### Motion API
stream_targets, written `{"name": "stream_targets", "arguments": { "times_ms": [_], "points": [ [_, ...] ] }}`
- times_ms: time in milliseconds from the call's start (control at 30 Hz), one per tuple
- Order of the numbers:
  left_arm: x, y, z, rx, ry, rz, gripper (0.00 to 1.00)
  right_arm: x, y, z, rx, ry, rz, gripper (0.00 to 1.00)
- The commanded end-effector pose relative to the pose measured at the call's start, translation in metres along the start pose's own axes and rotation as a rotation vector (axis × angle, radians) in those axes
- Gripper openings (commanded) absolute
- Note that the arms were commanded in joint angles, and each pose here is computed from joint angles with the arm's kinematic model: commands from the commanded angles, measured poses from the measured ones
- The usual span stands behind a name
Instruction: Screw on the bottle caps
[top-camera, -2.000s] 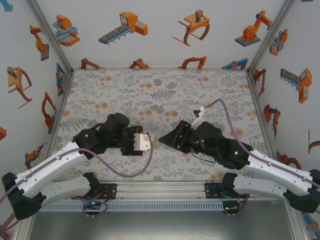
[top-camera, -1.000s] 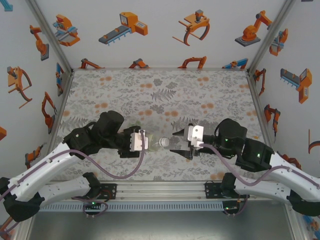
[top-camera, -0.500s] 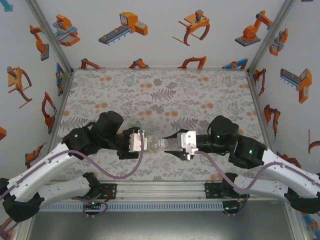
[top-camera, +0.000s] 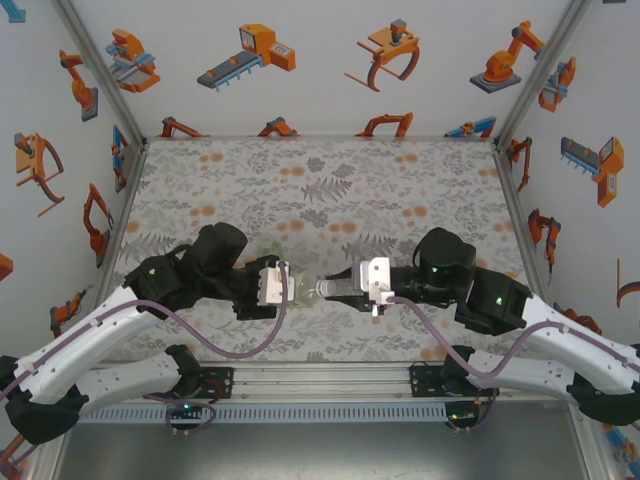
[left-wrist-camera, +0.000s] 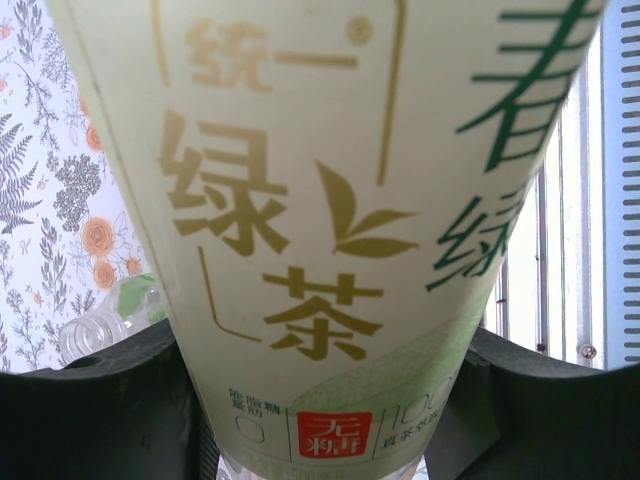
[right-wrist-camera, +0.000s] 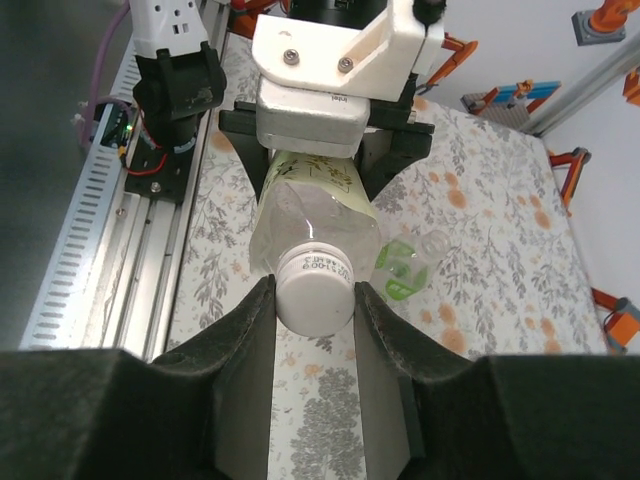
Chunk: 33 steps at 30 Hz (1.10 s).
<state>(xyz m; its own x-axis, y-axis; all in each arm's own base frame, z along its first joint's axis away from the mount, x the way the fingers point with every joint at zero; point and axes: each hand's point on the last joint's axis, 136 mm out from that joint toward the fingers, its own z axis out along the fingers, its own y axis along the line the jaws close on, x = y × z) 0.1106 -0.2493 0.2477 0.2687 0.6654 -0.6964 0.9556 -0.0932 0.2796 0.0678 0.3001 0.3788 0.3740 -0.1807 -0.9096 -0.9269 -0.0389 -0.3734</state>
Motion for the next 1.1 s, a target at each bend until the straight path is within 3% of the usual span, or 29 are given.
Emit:
{"name": "stream_targets", "arguments": {
  "times_ms": [0, 133, 400, 567, 667, 800, 933, 1067],
  "points": [
    [-0.014, 0.004, -0.01, -0.024, -0.043, 0.02, 0.0, -0.005, -0.01, 0.0, 0.043, 0.0, 0.16, 0.15],
    [-0.014, 0.01, -0.011, -0.061, -0.041, 0.034, 0.0, 0.013, -0.034, 0.001, 0.206, 0.024, 0.52, 0.03],
    [-0.012, 0.028, -0.004, -0.138, -0.017, 0.061, 0.0, 0.082, -0.067, -0.019, 0.639, -0.022, 1.389, 0.0],
    [-0.013, 0.035, -0.002, -0.163, -0.013, 0.081, 0.0, 0.098, -0.061, -0.021, 0.684, -0.13, 1.742, 0.0],
    [-0.014, 0.035, -0.001, -0.161, -0.018, 0.089, 0.0, 0.093, -0.062, -0.016, 0.66, -0.146, 1.784, 0.01],
    [-0.015, 0.034, 0.001, -0.153, -0.022, 0.093, 0.0, 0.085, -0.063, -0.018, 0.645, -0.139, 1.741, 0.22],
    [-0.015, 0.032, 0.0, -0.146, -0.027, 0.09, 0.0, 0.071, -0.072, -0.04, 0.686, -0.119, 1.548, 0.54],
    [-0.014, 0.029, 0.002, -0.131, -0.028, 0.085, 0.0, 0.042, -0.077, -0.056, 0.649, -0.12, 1.285, 0.65]
  ]
}}
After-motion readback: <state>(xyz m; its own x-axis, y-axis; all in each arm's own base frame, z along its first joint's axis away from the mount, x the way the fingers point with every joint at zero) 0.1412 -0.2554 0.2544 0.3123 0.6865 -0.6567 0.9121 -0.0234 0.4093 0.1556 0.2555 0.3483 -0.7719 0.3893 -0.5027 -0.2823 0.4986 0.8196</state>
